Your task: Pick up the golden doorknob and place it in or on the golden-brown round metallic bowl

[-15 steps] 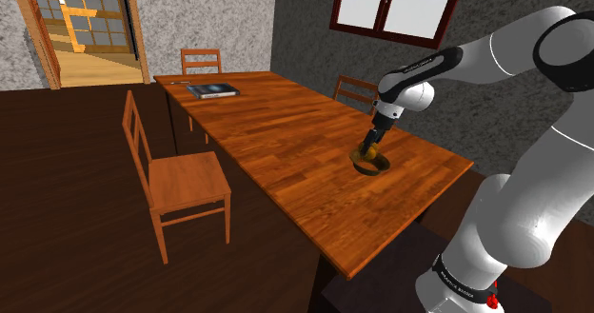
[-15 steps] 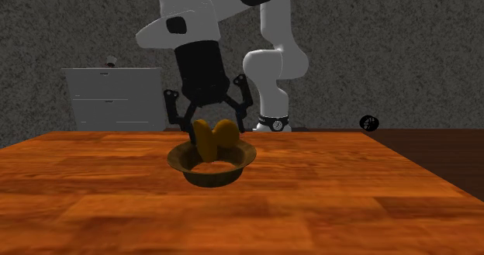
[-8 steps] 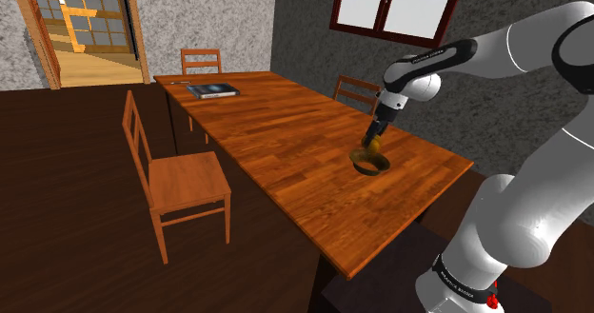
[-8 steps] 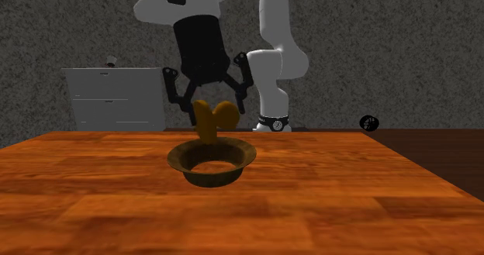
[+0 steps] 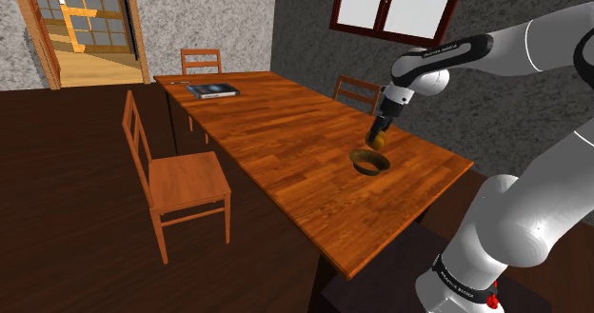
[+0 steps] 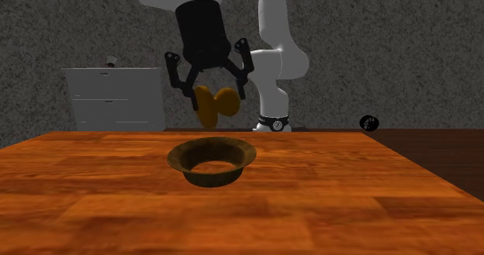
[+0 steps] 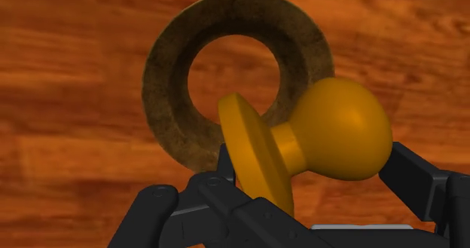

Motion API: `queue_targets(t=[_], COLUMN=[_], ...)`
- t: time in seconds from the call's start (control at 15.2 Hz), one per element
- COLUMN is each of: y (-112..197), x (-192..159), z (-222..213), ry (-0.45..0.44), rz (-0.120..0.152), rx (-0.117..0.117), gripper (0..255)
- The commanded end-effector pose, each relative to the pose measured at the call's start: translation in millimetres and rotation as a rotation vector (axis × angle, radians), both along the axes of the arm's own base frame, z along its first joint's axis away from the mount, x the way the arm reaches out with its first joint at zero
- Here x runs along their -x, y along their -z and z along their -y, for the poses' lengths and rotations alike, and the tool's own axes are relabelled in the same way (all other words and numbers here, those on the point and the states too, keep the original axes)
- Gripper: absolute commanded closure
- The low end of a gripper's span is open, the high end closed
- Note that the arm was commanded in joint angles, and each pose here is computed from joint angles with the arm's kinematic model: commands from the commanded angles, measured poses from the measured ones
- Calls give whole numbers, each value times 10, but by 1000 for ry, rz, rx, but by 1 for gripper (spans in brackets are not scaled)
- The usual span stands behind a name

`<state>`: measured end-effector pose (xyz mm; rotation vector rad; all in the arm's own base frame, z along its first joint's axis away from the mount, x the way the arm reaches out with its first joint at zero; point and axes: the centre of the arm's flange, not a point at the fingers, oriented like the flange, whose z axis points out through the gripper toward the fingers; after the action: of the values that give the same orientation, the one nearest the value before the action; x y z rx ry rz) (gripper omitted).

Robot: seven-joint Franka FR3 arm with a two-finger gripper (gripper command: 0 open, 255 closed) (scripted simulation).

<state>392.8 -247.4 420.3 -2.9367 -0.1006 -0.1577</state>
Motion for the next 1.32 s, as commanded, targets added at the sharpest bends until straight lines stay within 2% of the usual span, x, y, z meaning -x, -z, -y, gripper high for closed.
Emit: queue_targets(t=[0.0, 0.73, 1.19, 1.25], y=[82, 658, 658, 658], x=[17, 17, 17, 17], z=[-12, -12, -12, -12], ry=[0, 0, 0, 0], rz=[0, 0, 0, 0], rx=[0, 0, 0, 0], gripper=[255, 255, 255, 0])
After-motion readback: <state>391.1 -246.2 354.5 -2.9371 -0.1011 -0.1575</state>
